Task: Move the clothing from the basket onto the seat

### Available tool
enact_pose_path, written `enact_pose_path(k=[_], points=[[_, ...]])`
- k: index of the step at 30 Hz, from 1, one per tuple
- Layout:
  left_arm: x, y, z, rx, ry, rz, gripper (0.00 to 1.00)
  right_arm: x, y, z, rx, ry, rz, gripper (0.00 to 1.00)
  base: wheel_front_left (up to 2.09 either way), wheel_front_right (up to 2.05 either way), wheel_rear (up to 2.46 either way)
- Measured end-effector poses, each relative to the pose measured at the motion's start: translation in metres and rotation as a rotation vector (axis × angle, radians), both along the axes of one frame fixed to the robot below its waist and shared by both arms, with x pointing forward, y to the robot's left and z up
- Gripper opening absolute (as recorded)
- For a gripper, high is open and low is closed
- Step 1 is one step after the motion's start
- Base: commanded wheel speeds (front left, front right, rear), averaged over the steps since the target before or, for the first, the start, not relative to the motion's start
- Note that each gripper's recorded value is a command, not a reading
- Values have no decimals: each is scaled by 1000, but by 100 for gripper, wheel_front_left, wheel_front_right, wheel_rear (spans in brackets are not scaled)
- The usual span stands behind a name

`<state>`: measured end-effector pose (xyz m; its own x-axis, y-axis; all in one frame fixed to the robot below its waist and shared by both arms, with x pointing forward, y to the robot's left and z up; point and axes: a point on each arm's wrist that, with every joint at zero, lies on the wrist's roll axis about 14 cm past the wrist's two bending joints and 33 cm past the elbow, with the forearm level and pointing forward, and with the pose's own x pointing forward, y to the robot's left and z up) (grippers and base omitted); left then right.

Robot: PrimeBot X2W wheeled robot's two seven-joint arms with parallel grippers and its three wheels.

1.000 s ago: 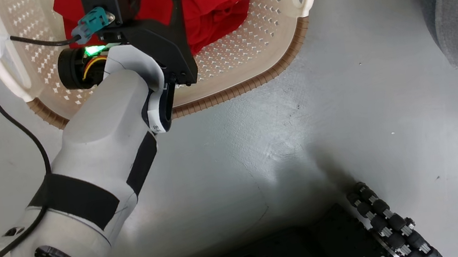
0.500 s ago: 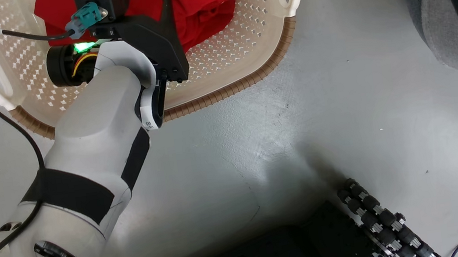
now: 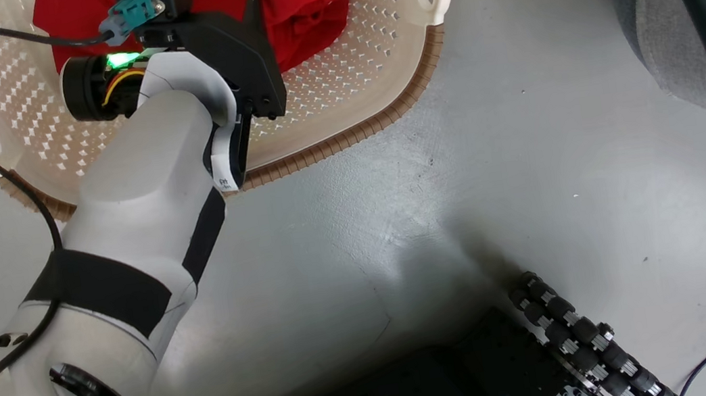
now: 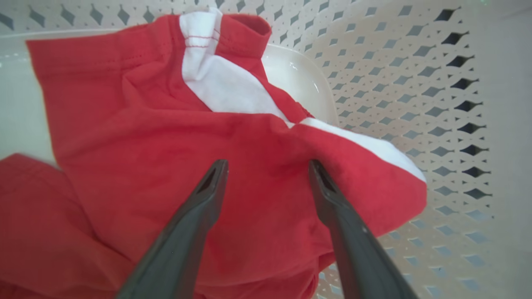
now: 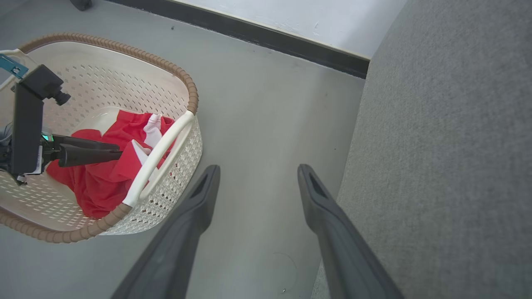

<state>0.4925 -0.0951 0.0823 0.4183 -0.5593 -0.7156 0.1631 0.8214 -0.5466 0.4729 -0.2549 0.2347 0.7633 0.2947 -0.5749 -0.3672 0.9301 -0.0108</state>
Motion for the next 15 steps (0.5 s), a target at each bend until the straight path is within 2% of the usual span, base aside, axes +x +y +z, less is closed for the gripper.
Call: enact_pose_path(k=[15], points=[[1,-7,0,-7,0,-27,100,-1,-1,0,-5,5,-3,100,0,0,0]])
